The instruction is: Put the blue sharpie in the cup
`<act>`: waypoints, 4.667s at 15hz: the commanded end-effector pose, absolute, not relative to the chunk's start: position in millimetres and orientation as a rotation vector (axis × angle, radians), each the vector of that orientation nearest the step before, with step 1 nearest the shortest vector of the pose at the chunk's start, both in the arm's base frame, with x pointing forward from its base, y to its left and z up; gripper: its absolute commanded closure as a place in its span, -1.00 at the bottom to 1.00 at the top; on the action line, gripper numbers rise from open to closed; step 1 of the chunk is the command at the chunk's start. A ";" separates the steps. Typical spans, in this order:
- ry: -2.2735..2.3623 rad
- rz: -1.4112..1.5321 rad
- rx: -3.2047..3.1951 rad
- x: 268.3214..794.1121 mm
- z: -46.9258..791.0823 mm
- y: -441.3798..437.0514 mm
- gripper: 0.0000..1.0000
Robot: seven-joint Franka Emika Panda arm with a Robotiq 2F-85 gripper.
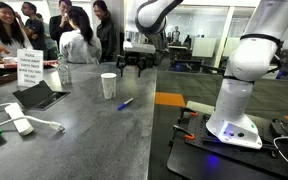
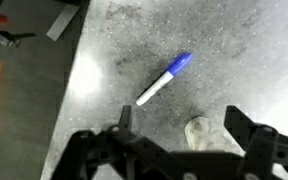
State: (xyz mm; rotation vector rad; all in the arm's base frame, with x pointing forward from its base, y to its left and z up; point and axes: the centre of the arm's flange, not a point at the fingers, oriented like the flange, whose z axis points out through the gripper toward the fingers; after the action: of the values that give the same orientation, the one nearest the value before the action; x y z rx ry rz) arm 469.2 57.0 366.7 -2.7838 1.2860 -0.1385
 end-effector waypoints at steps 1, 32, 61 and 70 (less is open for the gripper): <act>1.553 -0.160 -2.629 462.7 351.0 57.9 -1.00; 2.136 -0.018 -2.269 502.6 200.0 16.0 -0.84; 1.989 -0.863 -2.956 507.3 384.9 62.8 0.91; 1.646 -1.331 -3.218 572.0 389.7 104.1 0.91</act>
State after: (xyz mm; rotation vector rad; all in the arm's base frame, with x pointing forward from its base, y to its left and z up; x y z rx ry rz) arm 544.2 94.0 390.8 -3.1424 1.7386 -1.2036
